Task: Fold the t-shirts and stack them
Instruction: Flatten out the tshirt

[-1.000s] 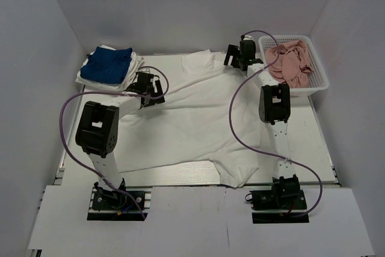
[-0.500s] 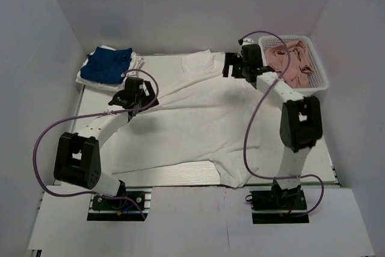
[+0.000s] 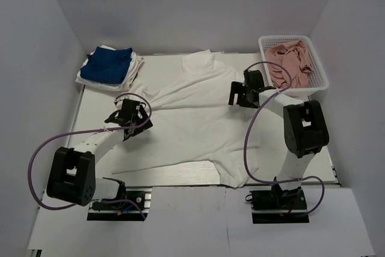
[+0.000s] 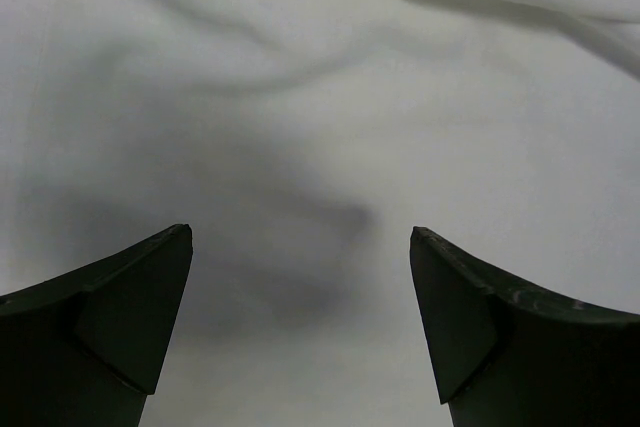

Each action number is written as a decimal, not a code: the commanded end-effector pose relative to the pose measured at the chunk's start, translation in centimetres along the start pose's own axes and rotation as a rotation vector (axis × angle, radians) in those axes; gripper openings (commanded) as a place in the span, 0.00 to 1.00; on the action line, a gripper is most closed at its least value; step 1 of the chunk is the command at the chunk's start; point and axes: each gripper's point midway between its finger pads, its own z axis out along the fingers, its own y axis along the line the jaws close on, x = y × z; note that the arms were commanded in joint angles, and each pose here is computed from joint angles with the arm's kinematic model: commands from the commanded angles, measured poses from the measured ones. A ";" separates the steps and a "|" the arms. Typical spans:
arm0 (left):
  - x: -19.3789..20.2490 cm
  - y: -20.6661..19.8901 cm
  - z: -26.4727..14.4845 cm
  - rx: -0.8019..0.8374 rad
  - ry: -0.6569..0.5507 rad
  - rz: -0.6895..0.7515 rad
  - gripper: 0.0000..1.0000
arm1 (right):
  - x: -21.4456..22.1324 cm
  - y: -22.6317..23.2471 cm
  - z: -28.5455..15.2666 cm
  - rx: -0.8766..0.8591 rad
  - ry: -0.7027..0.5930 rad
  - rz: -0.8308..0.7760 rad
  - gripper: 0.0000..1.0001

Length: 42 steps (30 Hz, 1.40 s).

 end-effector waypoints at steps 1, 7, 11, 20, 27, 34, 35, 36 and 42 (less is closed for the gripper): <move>-1.2 -0.6 -0.6 0.040 -0.055 -0.048 1.00 | 0.5 -1.6 0.2 0.043 -0.004 0.085 0.90; -0.8 -0.2 -0.5 0.011 -0.025 -0.047 1.00 | 3.4 -7.8 -0.9 0.225 0.014 0.223 0.90; -0.9 -0.4 -0.8 0.026 -0.029 -0.050 1.00 | 3.9 -9.5 -2.6 0.235 -0.010 0.266 0.90; -2.8 -1.4 -1.3 0.050 -0.076 -0.045 1.00 | -2.1 -2.5 -8.5 -0.101 -0.243 0.077 0.90; -7.5 -7.1 1.1 0.151 -0.104 -0.027 1.00 | -1.5 -1.5 -6.5 -0.024 -0.173 0.007 0.90; -8.8 -9.7 7.7 0.077 -0.023 0.018 1.00 | -1.7 -4.0 -2.3 0.182 -0.082 0.036 0.90; -9.7 -10.5 8.0 0.077 -0.024 0.027 1.00 | -1.4 -4.2 -1.3 0.194 -0.062 0.040 0.90; -9.8 -10.8 8.6 0.075 -0.021 0.028 1.00 | -1.4 -4.2 -0.8 0.191 -0.058 0.042 0.90; -10.4 -12.2 13.3 0.049 0.021 0.062 1.00 | -1.6 -4.2 3.6 0.200 0.026 0.029 0.90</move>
